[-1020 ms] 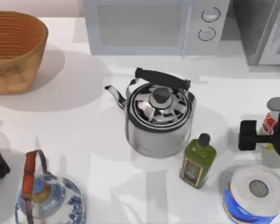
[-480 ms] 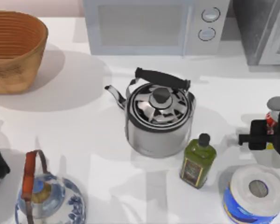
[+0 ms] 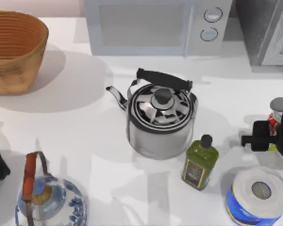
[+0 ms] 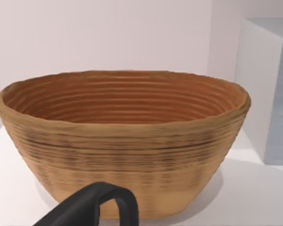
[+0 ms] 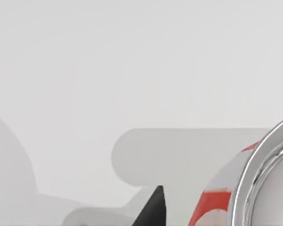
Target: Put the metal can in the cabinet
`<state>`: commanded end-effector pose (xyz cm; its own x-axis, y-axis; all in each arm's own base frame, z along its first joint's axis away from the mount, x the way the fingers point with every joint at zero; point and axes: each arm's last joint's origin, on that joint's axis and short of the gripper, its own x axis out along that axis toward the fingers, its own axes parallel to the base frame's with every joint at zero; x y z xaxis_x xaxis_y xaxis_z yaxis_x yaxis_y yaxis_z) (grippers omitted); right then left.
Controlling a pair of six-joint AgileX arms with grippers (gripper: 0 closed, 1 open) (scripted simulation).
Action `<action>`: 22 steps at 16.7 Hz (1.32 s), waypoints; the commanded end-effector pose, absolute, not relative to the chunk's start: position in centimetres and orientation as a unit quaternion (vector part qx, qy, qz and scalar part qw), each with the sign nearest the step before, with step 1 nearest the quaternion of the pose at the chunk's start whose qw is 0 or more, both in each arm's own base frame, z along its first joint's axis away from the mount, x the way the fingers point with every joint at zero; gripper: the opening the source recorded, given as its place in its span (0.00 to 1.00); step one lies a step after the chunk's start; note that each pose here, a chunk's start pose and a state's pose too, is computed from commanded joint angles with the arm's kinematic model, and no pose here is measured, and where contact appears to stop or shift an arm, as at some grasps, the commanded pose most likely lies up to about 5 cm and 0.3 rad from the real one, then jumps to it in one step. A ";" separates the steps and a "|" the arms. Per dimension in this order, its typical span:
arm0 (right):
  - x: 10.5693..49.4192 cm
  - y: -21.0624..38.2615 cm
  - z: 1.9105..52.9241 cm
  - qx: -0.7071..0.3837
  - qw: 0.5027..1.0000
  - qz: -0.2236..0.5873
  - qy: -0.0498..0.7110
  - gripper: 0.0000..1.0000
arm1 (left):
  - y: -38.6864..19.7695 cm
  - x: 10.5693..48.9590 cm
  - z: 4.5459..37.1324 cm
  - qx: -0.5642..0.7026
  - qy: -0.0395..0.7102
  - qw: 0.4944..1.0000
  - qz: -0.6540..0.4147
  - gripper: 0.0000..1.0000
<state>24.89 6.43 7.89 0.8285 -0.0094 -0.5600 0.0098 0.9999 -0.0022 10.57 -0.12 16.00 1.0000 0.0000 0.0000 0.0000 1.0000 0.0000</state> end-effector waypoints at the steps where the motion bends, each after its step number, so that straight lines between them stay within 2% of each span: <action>1: 24.9 6.4 7.9 0.000 0.956 -0.005 0.293 0.00 | -0.1 10.6 16.0 0.000 0.000 1.000 0.000 1.00; 9: 25.7 6.7 9.6 0.002 0.957 -0.005 0.290 0.00 | -0.1 10.6 16.0 0.000 0.000 1.000 0.000 1.00; 15: 26.5 7.0 15.7 -0.002 0.953 -0.006 0.304 0.00 | -0.1 10.6 16.0 0.000 0.000 1.000 0.000 1.00; 22: 24.9 6.4 22.7 0.001 0.956 -0.005 0.294 0.00 | -0.1 10.6 16.0 0.000 0.000 1.000 0.000 1.00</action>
